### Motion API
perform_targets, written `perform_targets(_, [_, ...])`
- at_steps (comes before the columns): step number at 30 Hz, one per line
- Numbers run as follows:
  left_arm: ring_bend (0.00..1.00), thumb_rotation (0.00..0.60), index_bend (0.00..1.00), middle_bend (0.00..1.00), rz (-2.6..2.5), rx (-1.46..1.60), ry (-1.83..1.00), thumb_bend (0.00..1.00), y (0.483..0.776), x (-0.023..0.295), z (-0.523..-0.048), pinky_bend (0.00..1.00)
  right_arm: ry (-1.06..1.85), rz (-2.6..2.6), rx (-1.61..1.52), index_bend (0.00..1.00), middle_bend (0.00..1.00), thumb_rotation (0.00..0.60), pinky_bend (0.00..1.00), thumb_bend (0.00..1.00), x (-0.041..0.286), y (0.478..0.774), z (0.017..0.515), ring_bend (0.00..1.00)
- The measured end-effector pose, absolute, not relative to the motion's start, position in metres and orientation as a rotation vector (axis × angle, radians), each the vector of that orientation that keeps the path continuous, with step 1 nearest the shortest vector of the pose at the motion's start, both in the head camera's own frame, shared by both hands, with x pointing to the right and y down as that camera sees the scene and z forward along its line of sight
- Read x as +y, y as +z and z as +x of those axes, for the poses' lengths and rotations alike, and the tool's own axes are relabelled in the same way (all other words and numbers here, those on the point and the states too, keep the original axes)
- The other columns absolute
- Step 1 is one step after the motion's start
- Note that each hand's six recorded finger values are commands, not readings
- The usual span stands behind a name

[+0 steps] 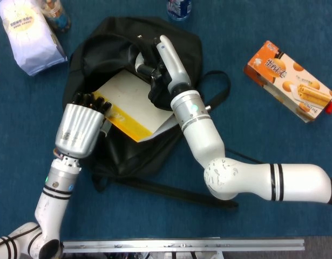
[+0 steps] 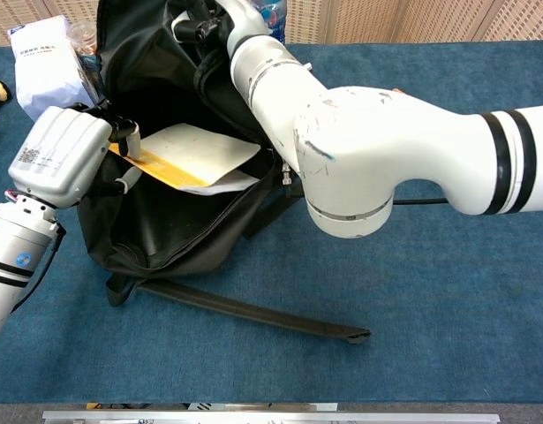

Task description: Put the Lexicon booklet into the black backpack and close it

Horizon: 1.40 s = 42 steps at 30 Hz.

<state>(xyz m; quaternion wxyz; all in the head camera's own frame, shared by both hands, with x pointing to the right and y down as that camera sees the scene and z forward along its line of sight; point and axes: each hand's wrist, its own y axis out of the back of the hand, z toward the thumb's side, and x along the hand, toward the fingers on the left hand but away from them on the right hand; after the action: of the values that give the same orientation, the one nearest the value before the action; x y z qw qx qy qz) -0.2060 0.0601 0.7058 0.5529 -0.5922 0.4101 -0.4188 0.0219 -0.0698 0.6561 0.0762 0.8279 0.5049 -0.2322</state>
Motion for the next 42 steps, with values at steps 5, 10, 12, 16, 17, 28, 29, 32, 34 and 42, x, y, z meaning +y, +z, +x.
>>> perform_targets(5, [0.2, 0.6, 0.15, 0.24, -1.386, 0.987, -1.003, 0.14, 0.701, 0.067, -0.21, 0.38, -0.693, 2.48, 1.502, 0.78, 0.68, 0.6, 0.99, 1.0, -0.069, 0.657, 0.021, 0.71])
perform_targets(10, [0.13, 0.6, 0.01, 0.13, -1.376, 1.013, -1.006, 0.14, 0.697, 0.07, -0.212, 0.36, -0.7, 2.483, 1.491, 0.78, 0.68, 0.6, 0.99, 1.0, -0.07, 0.657, 0.022, 0.71])
perform_targets(12, [0.12, 0.6, 0.0, 0.12, -1.374, 1.014, -1.009, 0.14, 0.695, 0.072, -0.215, 0.35, -0.701, 2.486, 1.486, 0.78, 0.68, 0.6, 0.99, 1.0, -0.07, 0.657, 0.023, 0.71])
perform_targets(16, [0.12, 0.6, 0.0, 0.12, -1.365, 1.011, -1.035, 0.14, 0.691, 0.075, -0.226, 0.35, -0.713, 2.504, 1.474, 0.78, 0.68, 0.6, 0.99, 1.0, -0.071, 0.656, 0.026, 0.71])
perform_targets(17, [0.12, 0.6, 0.0, 0.12, -1.363, 1.011, -1.045, 0.14, 0.691, 0.076, -0.229, 0.35, -0.718, 2.512, 1.472, 0.78, 0.67, 0.6, 0.99, 1.0, -0.072, 0.656, 0.028, 0.71])
perform_targets(28, [0.12, 0.6, 0.0, 0.12, -1.328, 1.027, -1.189, 0.14, 0.68, 0.083, -0.28, 0.34, -0.785, 2.582, 1.419, 0.78, 0.64, 0.6, 0.94, 1.0, -0.076, 0.655, 0.049, 0.66])
perform_targets(29, [0.12, 0.6, 0.0, 0.12, -1.327, 1.03, -1.198, 0.14, 0.68, 0.083, -0.283, 0.34, -0.788, 2.584, 1.414, 0.78, 0.63, 0.6, 0.94, 1.0, -0.076, 0.655, 0.049, 0.66])
perform_targets(32, [0.12, 0.6, 0.0, 0.12, -1.322, 1.037, -1.218, 0.14, 0.68, 0.082, -0.289, 0.33, -0.795, 2.593, 1.4, 0.78, 0.63, 0.6, 0.93, 1.0, -0.074, 0.656, 0.051, 0.66])
perform_targets(34, [0.12, 0.6, 0.0, 0.12, -1.319, 1.042, -1.233, 0.14, 0.679, 0.081, -0.293, 0.33, -0.8, 2.599, 1.393, 0.78, 0.63, 0.6, 0.93, 1.0, -0.073, 0.656, 0.051, 0.66])
perform_targets(42, [0.12, 0.6, 0.0, 0.12, -1.334, 1.058, -1.307, 0.14, 0.676, 0.076, -0.313, 0.3, -0.85, 2.67, 1.363, 0.78, 0.63, 0.6, 0.92, 0.99, -0.075, 0.651, 0.06, 0.66])
